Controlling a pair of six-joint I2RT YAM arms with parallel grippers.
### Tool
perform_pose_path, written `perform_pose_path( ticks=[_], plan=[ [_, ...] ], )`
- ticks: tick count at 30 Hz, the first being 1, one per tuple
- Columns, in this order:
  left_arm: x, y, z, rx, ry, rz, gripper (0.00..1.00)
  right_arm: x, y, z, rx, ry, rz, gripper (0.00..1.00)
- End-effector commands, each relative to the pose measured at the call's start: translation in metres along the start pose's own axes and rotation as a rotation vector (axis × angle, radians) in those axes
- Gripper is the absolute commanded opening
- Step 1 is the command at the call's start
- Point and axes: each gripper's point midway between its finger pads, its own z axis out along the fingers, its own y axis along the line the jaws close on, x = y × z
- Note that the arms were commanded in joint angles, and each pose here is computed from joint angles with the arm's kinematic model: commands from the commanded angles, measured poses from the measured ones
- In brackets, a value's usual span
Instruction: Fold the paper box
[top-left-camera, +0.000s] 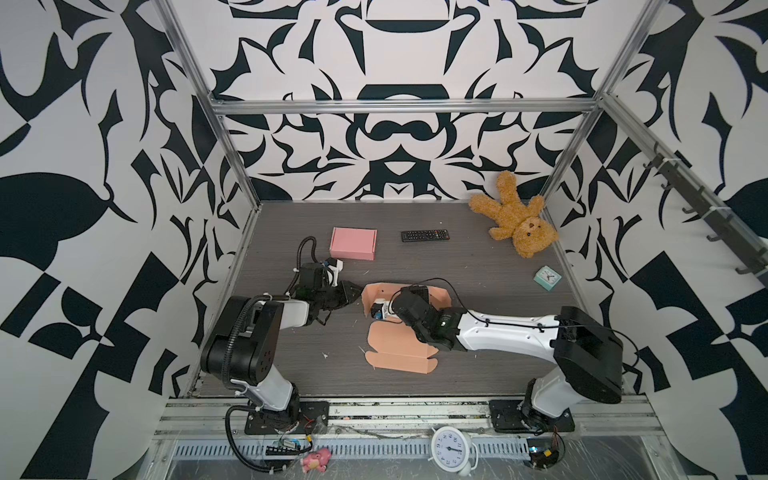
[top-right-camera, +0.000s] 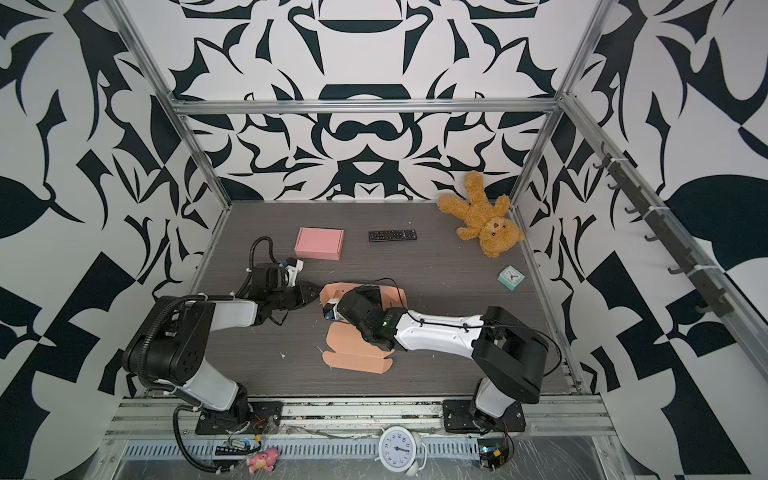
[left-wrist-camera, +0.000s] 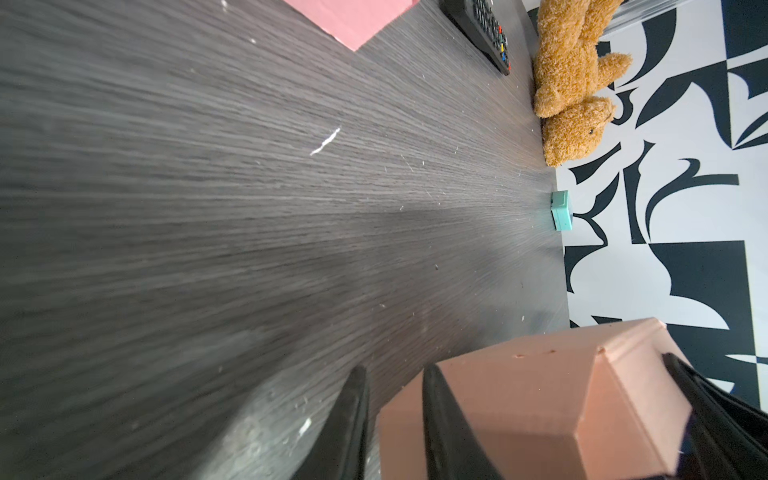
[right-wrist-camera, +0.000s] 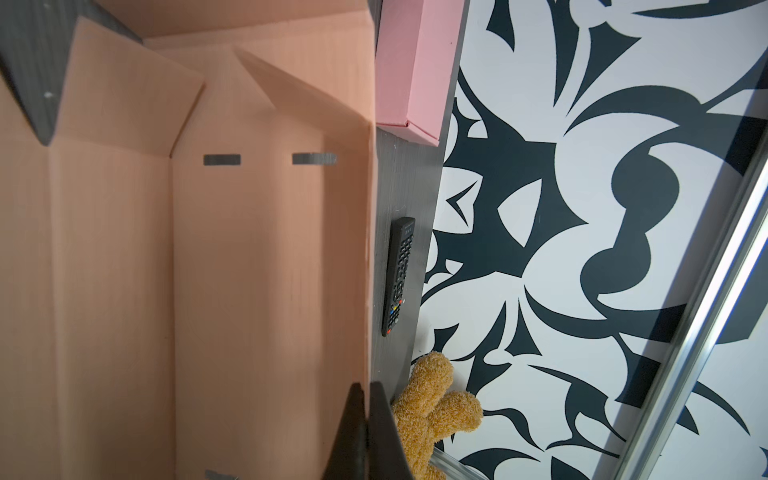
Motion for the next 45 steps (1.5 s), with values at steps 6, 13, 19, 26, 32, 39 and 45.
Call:
perform_pose_path(
  ticks=[6, 13, 19, 26, 32, 39, 45],
  plan=[
    [0.013, -0.015, 0.005, 0.072, 0.017, 0.024, 0.28, -0.001, -0.006, -0.001, 0.035, 0.010, -0.014, 0.00],
    [0.031, -0.025, 0.001, 0.106, 0.052, 0.050, 0.28, -0.003, -0.004, 0.002, 0.037, 0.013, -0.028, 0.00],
    [0.040, -0.031, -0.007, 0.127, 0.057, 0.072, 0.30, -0.002, 0.000, 0.002, 0.041, 0.016, -0.038, 0.00],
    [0.048, -0.034, -0.002, 0.138, 0.077, 0.087, 0.30, -0.004, 0.001, 0.000, 0.045, 0.011, -0.044, 0.00],
    [0.051, -0.045, -0.004, 0.189, 0.025, 0.130, 0.36, -0.002, 0.002, -0.002, 0.046, 0.002, -0.041, 0.00],
    [0.057, -0.044, -0.003, 0.185, 0.000, 0.157, 0.40, -0.003, 0.003, -0.003, 0.042, -0.014, -0.038, 0.00],
    [0.051, -0.048, -0.001, 0.190, -0.031, 0.197, 0.48, -0.004, 0.005, -0.005, 0.037, -0.034, -0.021, 0.00]
  ],
)
